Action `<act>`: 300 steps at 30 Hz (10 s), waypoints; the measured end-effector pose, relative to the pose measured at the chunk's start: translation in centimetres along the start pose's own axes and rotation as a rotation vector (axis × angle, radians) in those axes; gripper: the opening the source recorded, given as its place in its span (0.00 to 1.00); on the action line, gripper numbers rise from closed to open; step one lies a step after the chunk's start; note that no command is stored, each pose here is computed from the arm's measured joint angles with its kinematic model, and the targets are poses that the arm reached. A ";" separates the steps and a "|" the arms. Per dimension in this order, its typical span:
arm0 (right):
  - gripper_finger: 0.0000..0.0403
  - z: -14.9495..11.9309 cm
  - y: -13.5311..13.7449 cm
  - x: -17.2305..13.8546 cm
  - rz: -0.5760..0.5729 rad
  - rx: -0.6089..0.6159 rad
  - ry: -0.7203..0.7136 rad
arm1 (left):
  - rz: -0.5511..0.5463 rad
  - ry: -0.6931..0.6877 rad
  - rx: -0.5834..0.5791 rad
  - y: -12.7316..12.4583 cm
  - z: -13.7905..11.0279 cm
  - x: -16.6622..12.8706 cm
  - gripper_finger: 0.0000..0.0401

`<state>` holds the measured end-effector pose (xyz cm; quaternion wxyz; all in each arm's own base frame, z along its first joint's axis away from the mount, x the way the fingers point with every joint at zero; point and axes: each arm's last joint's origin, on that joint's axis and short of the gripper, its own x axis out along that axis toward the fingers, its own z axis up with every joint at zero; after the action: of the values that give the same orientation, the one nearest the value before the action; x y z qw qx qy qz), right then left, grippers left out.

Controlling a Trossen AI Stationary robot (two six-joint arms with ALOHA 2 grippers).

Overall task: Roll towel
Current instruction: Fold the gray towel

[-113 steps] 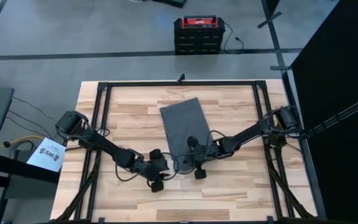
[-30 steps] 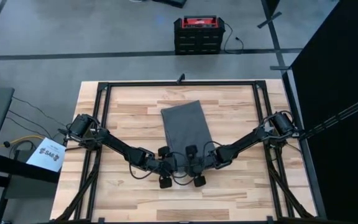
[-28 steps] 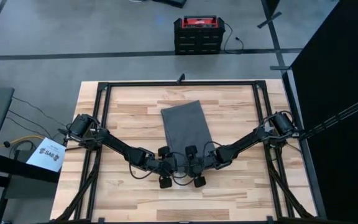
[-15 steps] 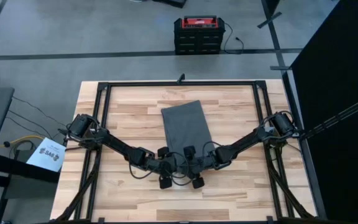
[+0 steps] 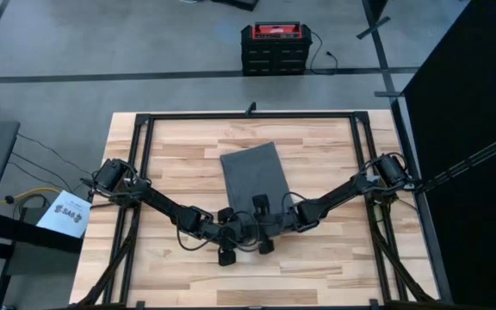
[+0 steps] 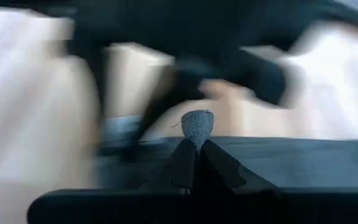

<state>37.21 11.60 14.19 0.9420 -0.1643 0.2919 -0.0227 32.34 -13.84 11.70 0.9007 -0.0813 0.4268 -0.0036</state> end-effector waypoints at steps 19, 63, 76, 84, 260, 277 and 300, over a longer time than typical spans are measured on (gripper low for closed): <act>0.01 -2.0 1.7 2.4 0.072 0.132 -0.008 | -0.010 -0.019 0.001 -0.1 0.1 0.1 0.16; 0.00 -2.8 3.0 1.6 0.256 0.132 0.112 | -0.051 -0.173 -0.116 -0.4 2.7 -2.8 0.16; 0.00 -2.9 3.1 1.6 0.258 0.131 0.114 | 0.038 -0.127 -0.151 0.6 1.4 -0.1 0.16; 0.00 -2.8 3.1 1.6 0.260 0.106 0.106 | 0.037 -0.088 -0.189 0.4 0.9 0.2 0.16; 0.00 -8.3 -2.6 -3.5 0.130 0.038 0.319 | 0.347 0.326 -0.088 5.4 -2.9 -5.7 0.16; 0.00 -5.8 -3.9 -7.9 0.140 0.011 0.284 | 0.289 0.230 -0.155 4.2 -2.1 -8.1 0.12; 0.16 -4.6 -1.1 2.0 0.254 -0.112 0.071 | 0.124 0.016 -0.101 2.9 -1.6 -1.6 0.12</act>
<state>36.33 8.93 9.93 0.9156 -0.1776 0.3444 0.1071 29.88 -11.13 11.50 0.8905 -0.1002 0.4377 0.0730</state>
